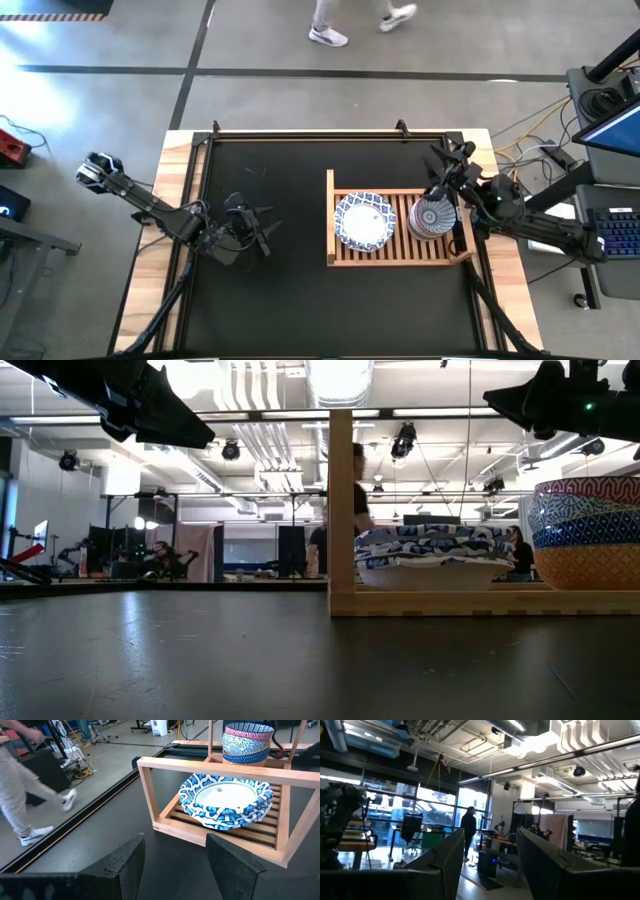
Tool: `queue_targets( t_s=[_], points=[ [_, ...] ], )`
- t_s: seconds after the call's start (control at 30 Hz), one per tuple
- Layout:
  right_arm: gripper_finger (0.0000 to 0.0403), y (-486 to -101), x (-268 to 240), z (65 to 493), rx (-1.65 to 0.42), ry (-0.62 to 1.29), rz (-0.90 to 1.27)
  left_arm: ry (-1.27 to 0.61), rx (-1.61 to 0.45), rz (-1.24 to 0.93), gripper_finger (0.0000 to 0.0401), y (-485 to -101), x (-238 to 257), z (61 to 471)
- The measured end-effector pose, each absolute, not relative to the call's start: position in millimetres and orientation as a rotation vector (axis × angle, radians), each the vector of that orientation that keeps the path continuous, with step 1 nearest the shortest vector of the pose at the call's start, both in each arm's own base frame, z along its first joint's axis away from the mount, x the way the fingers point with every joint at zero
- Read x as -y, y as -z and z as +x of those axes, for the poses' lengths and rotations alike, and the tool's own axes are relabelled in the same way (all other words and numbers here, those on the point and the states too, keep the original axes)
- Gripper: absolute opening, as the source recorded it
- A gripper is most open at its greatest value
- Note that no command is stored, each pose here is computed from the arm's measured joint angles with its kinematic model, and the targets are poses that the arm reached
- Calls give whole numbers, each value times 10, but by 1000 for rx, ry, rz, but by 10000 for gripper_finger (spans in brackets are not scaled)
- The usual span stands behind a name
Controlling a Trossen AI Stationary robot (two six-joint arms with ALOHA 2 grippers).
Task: Place and stack bowls onto a shelf
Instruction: Return to Home Position
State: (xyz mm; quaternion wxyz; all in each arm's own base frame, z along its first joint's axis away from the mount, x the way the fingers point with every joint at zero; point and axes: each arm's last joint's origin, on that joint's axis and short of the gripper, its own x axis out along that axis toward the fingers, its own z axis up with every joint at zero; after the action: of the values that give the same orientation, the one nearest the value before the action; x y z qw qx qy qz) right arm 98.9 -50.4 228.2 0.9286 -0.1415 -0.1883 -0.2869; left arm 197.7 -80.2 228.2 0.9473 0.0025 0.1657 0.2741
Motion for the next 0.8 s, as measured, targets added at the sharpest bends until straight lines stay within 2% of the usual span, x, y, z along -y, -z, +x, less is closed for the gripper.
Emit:
queue_targets(
  t_s=[0.33, 0.8],
  points=[
    [171, -2247, 582, 894, 458, 694, -322, -558, -337, 5, 192, -2282, 803, 1977],
    [171, -2253, 772, 730, 443, 919, -362, -558, -337, 5, 192, -2282, 803, 1977]
  ],
)
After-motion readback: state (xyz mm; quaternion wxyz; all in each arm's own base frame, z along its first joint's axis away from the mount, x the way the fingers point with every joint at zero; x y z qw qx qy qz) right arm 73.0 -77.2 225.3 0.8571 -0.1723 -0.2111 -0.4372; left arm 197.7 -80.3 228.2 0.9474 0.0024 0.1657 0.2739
